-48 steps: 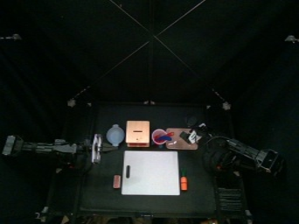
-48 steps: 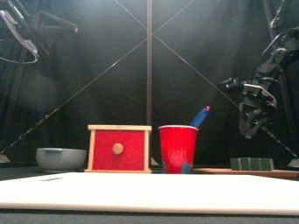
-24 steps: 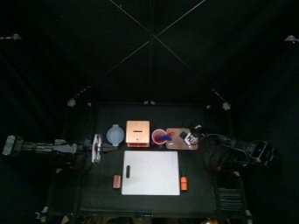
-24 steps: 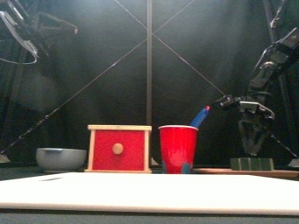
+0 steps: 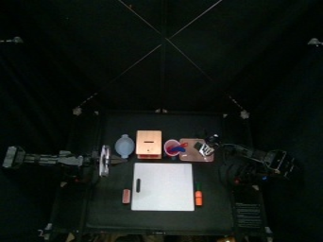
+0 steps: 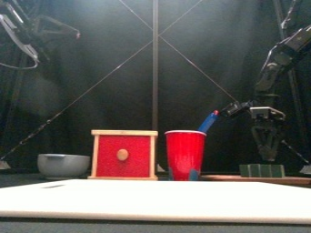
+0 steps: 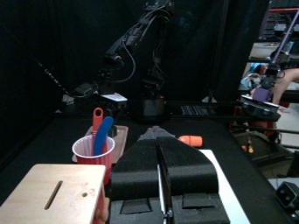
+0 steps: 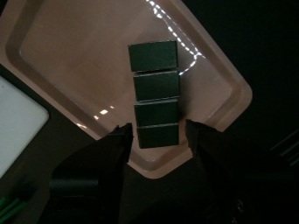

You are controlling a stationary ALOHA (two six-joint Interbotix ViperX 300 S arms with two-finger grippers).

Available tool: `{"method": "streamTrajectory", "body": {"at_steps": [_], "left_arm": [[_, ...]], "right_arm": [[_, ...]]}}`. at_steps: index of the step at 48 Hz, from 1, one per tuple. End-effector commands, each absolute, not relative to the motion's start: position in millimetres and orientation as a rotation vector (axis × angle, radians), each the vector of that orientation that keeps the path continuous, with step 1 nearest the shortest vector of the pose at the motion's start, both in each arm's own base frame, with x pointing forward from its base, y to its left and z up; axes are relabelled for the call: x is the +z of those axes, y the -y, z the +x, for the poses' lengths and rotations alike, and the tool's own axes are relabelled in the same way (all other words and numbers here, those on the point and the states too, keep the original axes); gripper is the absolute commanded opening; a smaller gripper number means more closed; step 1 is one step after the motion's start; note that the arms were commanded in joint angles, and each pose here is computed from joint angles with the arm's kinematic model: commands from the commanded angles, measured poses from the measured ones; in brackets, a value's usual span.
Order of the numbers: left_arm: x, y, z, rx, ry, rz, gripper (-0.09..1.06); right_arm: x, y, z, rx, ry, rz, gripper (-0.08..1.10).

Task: Place sushi on board then cut the sushi with the knife then place the pieces on the plate
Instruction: Place the sushi on the board

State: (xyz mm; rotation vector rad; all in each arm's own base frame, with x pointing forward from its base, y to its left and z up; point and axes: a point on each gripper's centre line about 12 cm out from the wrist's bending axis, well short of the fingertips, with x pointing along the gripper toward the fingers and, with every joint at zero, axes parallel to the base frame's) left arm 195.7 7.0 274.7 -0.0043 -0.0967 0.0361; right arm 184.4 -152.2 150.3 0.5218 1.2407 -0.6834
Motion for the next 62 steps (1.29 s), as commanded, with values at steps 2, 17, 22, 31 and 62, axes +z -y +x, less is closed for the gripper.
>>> {"method": "streamTrajectory", "body": {"at_steps": [2,17,22,31,62], "left_arm": [[283.8,-8.3,197.8,0.042,0.124,-0.002,0.06],[286.3,-8.4,198.2,0.042,0.130,-0.003,0.06],[286.9,-9.0,198.2,0.045,0.132,-0.001,0.06],[289.4,-12.0,198.5,0.060,0.138,0.001,0.06],[292.5,-14.3,198.8,0.072,0.146,-0.001,0.06]], "right_arm": [[165.5,161.2,189.4,-0.712,-1.192,0.487,0.86],[170.2,168.5,186.5,-0.763,-1.241,0.394,0.86],[163.2,163.1,183.2,-0.758,-1.335,0.431,0.86],[166.6,160.1,197.5,-0.729,-1.342,0.572,0.86],[148.9,163.0,204.7,-0.698,-1.274,0.526,0.86]]}}
